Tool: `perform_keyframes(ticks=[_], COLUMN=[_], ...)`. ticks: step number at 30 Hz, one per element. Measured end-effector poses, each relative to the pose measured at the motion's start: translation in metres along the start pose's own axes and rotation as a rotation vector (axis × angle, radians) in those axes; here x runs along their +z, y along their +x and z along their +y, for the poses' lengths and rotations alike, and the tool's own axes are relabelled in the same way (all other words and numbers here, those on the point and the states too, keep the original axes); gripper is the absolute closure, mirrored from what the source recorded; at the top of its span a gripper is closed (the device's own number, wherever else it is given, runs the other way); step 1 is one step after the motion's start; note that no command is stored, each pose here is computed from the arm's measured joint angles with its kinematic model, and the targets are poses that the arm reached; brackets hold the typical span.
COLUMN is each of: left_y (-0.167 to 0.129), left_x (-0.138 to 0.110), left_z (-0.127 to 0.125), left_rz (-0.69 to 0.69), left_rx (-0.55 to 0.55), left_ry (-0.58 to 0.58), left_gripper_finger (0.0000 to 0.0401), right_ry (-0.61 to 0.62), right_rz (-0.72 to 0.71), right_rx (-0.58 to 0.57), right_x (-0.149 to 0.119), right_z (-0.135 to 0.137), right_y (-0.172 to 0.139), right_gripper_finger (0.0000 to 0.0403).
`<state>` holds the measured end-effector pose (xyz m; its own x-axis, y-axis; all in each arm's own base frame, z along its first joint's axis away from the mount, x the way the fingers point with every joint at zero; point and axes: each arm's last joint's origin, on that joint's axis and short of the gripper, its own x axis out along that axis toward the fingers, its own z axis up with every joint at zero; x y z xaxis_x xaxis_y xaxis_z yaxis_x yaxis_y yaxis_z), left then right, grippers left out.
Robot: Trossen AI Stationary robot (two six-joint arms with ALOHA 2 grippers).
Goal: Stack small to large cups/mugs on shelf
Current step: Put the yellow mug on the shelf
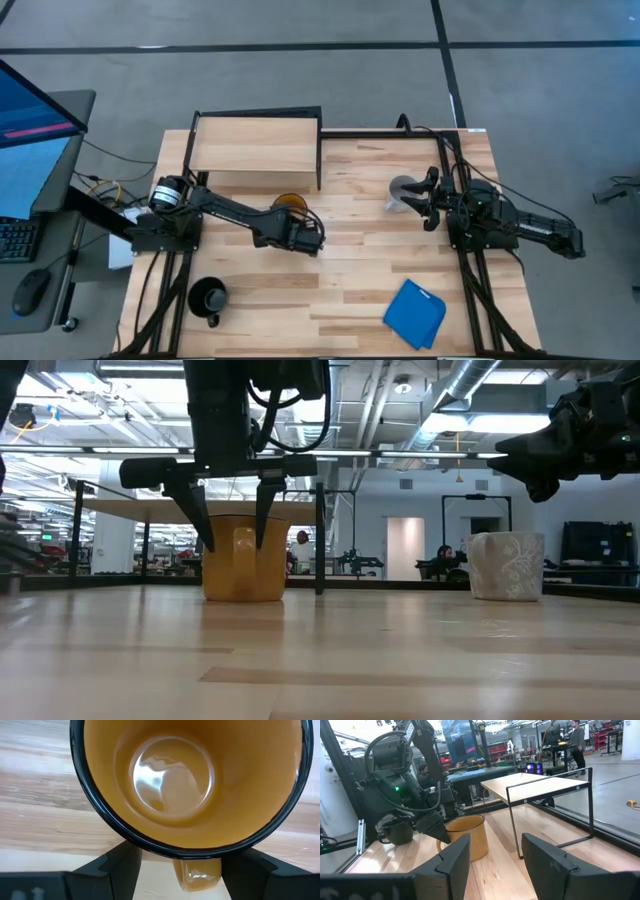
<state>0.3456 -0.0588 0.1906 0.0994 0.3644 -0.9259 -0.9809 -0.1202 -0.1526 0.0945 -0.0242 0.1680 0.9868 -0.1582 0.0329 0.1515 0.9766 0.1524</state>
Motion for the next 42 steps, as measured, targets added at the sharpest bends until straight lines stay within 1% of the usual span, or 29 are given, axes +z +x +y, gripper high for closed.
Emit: perform_keyframes(ticks=[10, 16, 25, 29, 37, 42], left_y=[0.0001, 0.0001, 0.0004, 0.0004, 0.0004, 0.0004], left_x=[0.0002, 0.0000, 0.0005, 0.0002, -0.0003, -0.0002], left_z=[0.0000, -0.0002, -0.0005, -0.0010, -0.0031, -0.0030], left_rz=[-0.001, 0.002, 0.012, 0.024, 0.021, 0.019], left_rx=[0.000, -0.001, 0.002, 0.000, -0.023, -0.023], left_ry=[0.000, 0.036, 0.027, 0.012, 0.003, 0.034], left_gripper_finger=[0.0170, 0.0170, 0.0174, 0.0192, 0.0247, 0.0274], right_ry=[0.000, 0.000, 0.000, 0.000, 0.000, 0.000], right_rz=[0.000, 0.000, 0.000, 0.000, -0.001, 0.000], right_rx=[0.000, 0.000, 0.000, 0.000, 0.000, 0.000], right_x=[0.0000, -0.0001, 0.0000, -0.0001, 0.0001, 0.0000], right_z=[0.0000, 0.0000, 0.0000, 0.0000, 0.0000, 0.0000], right_y=[0.0000, 0.0000, 0.0000, 0.0000, 0.0000, 0.0000], right_gripper_finger=[0.0202, 0.0202, 0.0202, 0.0202, 0.0202, 0.0202])
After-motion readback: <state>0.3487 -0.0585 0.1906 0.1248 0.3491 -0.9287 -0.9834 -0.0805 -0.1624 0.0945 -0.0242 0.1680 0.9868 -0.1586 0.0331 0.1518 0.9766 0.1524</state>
